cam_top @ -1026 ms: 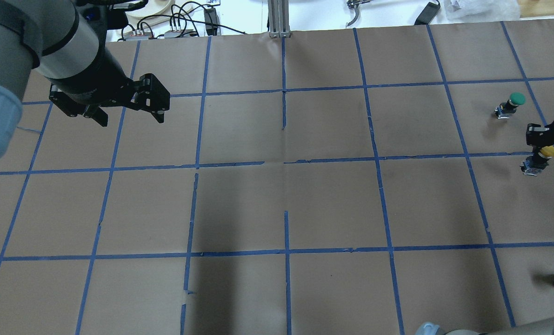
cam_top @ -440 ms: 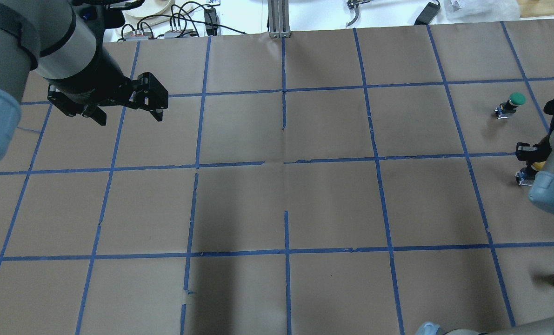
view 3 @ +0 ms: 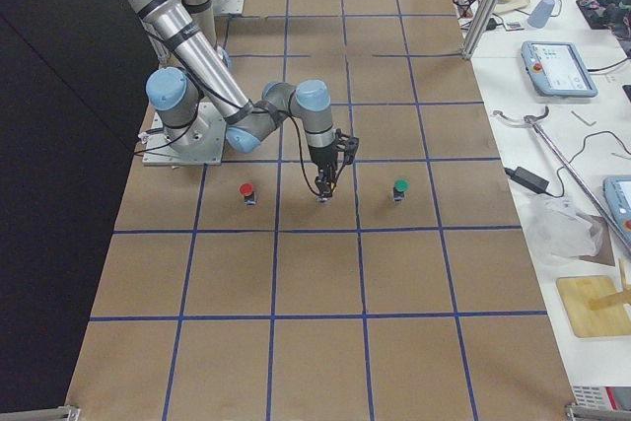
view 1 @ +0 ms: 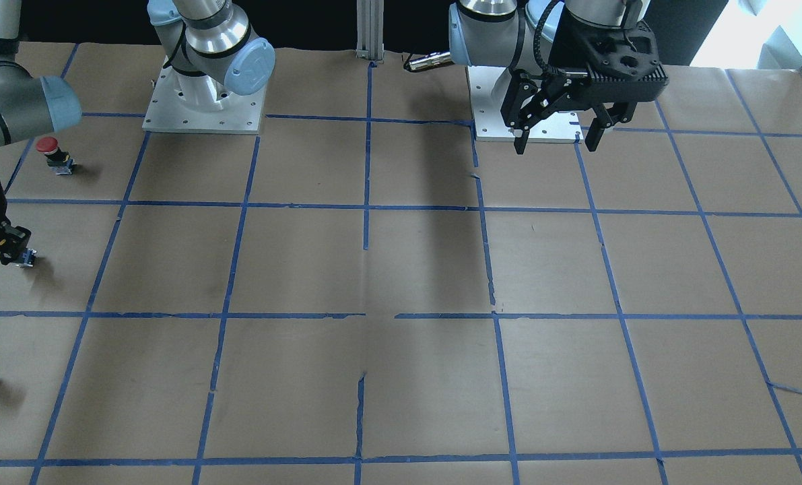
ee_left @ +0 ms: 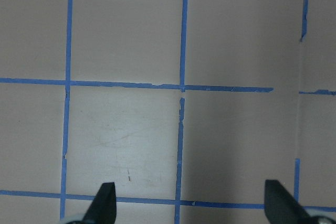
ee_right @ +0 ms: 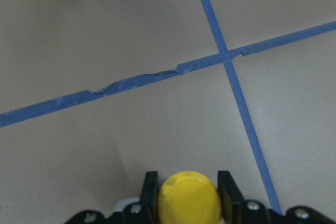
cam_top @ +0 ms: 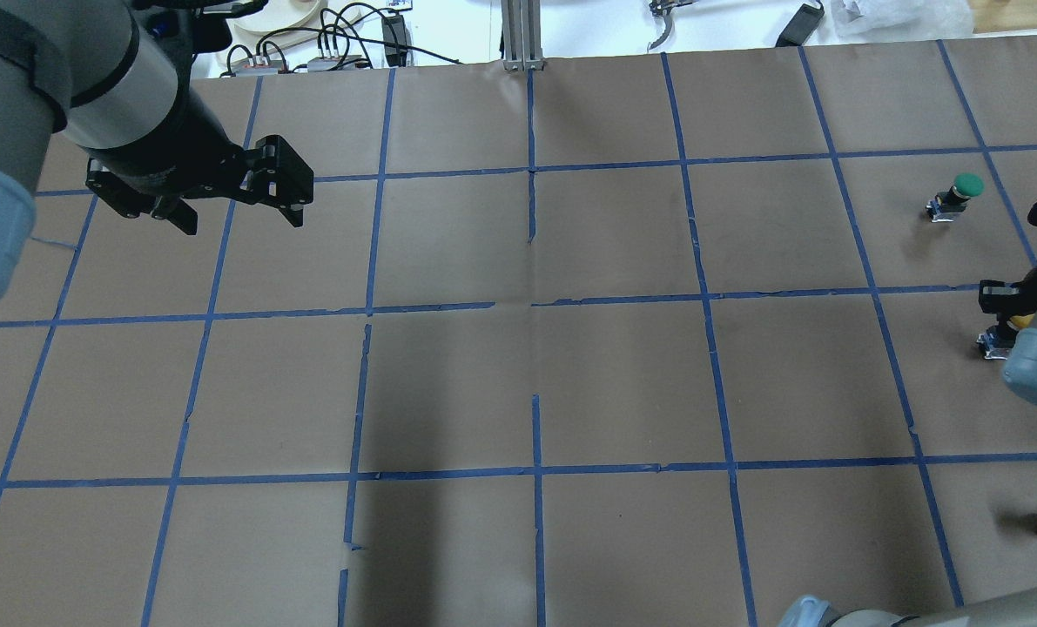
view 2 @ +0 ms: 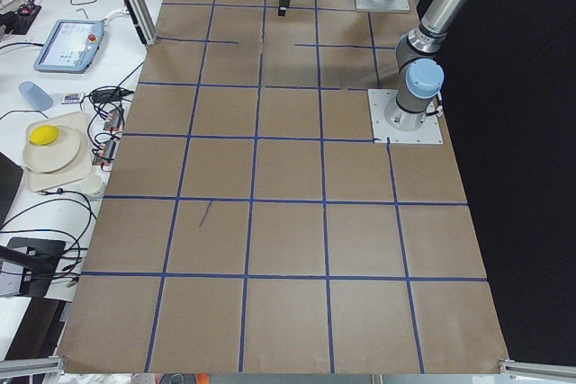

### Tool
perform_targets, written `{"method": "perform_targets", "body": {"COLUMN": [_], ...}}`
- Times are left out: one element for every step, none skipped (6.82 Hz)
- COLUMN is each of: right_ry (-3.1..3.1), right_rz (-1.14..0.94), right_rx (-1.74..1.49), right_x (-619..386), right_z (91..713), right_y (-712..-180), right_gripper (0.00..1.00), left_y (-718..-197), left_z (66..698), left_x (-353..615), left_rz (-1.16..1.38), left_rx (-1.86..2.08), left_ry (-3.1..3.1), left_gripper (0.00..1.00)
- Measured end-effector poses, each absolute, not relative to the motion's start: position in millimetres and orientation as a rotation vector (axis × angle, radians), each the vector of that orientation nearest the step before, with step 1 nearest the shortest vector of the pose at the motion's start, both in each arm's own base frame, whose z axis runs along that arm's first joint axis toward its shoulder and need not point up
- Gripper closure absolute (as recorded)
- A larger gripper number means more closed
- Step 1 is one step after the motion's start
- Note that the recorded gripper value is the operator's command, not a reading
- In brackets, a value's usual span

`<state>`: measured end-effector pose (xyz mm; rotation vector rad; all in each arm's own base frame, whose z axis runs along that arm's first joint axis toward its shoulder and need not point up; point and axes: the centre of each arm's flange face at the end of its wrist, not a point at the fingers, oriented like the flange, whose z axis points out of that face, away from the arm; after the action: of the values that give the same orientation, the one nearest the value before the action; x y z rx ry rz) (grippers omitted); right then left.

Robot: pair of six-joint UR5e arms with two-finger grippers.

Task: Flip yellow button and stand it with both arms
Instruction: 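Lower the button upright onto the table with the right gripper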

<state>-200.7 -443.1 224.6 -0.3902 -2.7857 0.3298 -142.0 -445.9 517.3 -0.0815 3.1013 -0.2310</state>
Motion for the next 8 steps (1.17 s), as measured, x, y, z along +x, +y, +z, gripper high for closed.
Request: {"method": "perform_targets", "body": {"right_ry": [-2.794, -2.810, -2.825, -2.833, -2.835, -2.836, -2.841, -2.855], "right_rz": [0.338, 0.356, 0.370, 0.374, 0.373, 0.369, 0.353, 0.326], "right_rx": [-0.383, -0.377, -0.371, -0.369, -0.367, -0.366, -0.365, -0.364], "right_x": [-199.2, -196.4, -194.5, -193.9, -193.9, -193.9, -193.0, -191.7], "right_z": [225.4, 225.9, 225.6, 224.6, 223.8, 223.6, 222.7, 221.2], "right_y": [-441.2, -440.8, -441.4, -442.1, -442.6, -442.4, -441.6, -440.5], "right_gripper": [0.82, 0.81, 0.72, 0.22, 0.00, 0.00, 0.00, 0.00], "left_y": [-444.9, -443.6, -442.6, -441.9, -441.4, -441.1, -441.1, -441.1], "left_z": [518.1, 519.5, 519.5, 518.8, 518.6, 519.1, 519.5, 519.9], "left_x": [-142.2, -142.2, -142.3, -142.3, -142.3, -142.3, -142.4, -142.4], "left_rz": [-0.234, -0.239, -0.238, -0.234, -0.233, -0.234, -0.236, -0.237], "left_rx": [-0.080, -0.077, -0.070, -0.067, -0.066, -0.066, -0.065, -0.065], "left_ry": [3.101, 3.102, 3.102, 3.102, 3.102, 3.103, 3.103, 3.103], "left_gripper": [0.00, 0.00, 0.00, 0.00, 0.00, 0.00, 0.00, 0.00]}}
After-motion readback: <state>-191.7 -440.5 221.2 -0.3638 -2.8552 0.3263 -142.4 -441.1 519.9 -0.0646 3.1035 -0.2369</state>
